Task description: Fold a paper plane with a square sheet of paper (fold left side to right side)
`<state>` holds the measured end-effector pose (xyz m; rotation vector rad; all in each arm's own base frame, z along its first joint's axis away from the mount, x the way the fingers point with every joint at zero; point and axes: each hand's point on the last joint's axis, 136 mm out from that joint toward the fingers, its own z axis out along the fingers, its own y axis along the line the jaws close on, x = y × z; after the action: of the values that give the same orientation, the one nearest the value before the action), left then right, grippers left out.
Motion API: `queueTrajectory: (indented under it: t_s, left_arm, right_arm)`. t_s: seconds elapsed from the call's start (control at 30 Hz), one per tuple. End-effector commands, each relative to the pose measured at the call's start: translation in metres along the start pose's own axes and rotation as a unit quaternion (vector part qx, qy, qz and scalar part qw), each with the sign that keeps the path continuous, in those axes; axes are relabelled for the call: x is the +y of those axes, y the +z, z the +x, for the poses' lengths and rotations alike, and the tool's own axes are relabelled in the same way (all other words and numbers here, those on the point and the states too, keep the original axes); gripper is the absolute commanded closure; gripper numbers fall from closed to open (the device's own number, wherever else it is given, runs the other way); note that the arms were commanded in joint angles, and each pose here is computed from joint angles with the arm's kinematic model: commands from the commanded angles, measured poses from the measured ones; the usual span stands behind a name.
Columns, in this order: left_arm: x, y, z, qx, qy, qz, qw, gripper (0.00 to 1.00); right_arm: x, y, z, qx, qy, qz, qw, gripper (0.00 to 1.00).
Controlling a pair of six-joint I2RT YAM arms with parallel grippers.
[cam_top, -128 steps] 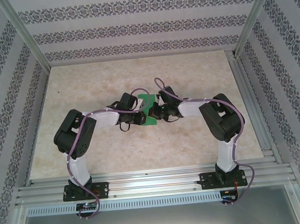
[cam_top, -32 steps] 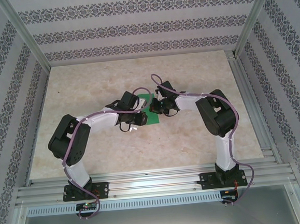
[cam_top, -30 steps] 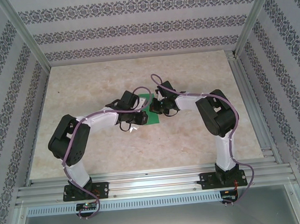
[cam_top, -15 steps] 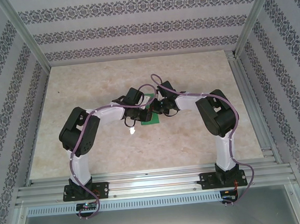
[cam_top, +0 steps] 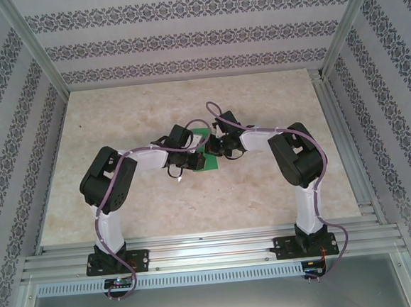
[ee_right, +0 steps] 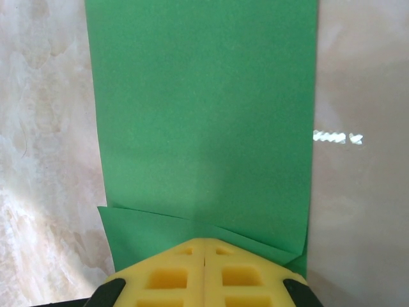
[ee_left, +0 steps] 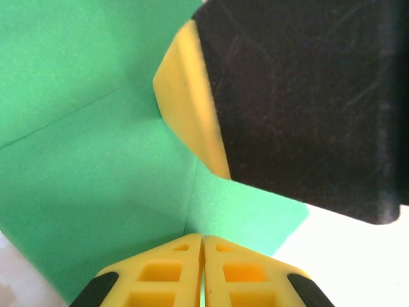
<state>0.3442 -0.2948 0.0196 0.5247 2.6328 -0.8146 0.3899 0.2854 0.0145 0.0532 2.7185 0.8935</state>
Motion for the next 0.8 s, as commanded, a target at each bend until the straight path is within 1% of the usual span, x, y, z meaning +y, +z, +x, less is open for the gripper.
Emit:
queueTrajectory:
  t_s: [0.0,0.33,0.77]
  left_arm:
    - [0.015,0.0,0.032,0.032,-0.022,-0.014,0.999,0.89]
    - [0.022,-0.009,0.068,0.041,-0.039,-0.019,0.998,0.89]
    - [0.038,-0.023,0.087,0.036,-0.06,-0.048,0.996,0.88]
  right_arm:
    - [-0.043,0.015,0.03,0.043,0.011,0.081,0.996,1.0]
    - [-0.046,0.018,0.029,0.046,0.013,0.085,0.995,1.0]
    - [-0.049,0.019,0.032,0.05,0.014,0.087,0.995,1.0]
